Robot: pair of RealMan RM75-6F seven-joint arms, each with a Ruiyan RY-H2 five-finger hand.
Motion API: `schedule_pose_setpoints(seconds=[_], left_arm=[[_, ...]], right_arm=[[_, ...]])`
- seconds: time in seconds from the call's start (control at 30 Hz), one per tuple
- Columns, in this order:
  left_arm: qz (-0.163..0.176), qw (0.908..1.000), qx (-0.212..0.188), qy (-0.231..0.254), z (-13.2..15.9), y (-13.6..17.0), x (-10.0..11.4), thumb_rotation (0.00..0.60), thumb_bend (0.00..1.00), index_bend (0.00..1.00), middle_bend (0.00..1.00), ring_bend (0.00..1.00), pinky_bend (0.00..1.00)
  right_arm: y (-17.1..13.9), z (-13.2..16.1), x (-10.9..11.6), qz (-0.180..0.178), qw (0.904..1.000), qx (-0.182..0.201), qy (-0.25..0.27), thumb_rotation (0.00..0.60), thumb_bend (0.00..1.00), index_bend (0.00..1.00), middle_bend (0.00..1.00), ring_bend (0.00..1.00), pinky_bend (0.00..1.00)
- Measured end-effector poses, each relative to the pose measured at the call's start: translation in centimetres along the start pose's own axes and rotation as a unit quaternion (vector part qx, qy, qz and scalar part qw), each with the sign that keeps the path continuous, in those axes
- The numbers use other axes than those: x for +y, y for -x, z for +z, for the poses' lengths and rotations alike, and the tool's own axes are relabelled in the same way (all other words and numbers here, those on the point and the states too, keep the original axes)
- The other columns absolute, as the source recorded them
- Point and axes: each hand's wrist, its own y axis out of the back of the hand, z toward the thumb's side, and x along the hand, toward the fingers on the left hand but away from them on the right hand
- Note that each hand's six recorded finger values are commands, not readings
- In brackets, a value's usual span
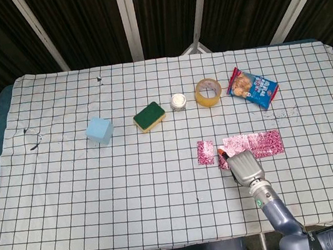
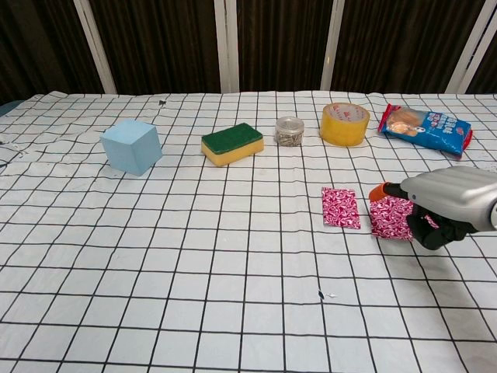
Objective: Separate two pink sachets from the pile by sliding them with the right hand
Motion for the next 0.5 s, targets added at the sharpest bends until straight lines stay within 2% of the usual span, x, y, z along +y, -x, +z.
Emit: schedule_pose_setpoints(seconds=[0.5], left_arm=[[0.001, 1.0, 0.002, -0.001, 0.0, 0.1, 0.1, 0.6, 0.32, 0.16, 0.0, 0.0, 0.1]], right_arm=[[0.3, -1.4, -1.6, 0.022, 0.9996, -0.017, -0.005, 0.6, 0.79, 0.16, 0.8, 0.73, 0.5]])
